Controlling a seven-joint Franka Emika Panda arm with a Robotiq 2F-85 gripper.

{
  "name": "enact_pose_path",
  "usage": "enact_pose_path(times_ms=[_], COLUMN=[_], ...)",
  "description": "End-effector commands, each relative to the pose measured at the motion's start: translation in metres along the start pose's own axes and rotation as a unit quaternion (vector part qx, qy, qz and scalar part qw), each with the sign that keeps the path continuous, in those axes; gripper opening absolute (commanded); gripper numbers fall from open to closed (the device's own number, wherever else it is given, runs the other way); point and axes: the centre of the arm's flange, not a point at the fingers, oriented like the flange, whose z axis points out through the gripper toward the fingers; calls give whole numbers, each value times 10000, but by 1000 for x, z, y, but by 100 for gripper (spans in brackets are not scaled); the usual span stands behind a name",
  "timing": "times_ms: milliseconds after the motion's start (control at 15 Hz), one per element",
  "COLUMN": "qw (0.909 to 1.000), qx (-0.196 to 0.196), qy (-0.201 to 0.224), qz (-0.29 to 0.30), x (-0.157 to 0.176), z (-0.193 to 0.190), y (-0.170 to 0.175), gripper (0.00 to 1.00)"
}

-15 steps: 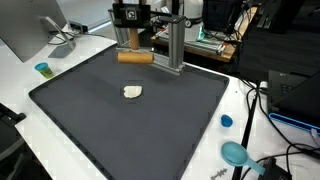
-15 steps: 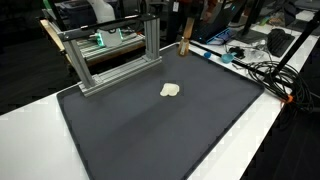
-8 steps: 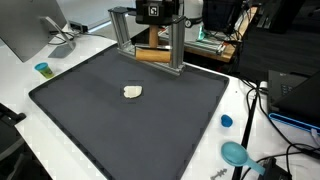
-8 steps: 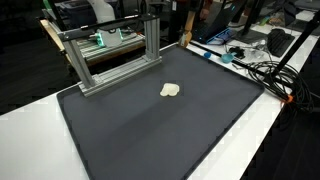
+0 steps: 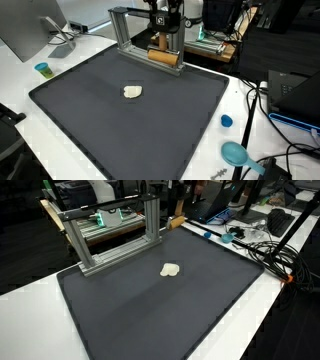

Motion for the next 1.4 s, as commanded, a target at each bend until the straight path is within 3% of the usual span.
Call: enact_pose_path(times_ms=[0,200,333,400,600,667,1067,1333], qw=[9956,9873,9862,9901,9884,9882,9897,9914], qx=[131,109,264,122,134,137,4,-80], qy=[637,1230,1181,976,1004,1018,750,794], qz=[674,995,1129,1003,1136,1137,1220,1038], x=[-83,-111,-134,-84,-115,-118,-158,-172], z=[11,11,13,12,19,19,10,-7], y=[13,43,62,44,58,58,91,93], gripper=[21,21,21,46,46,21,21,21])
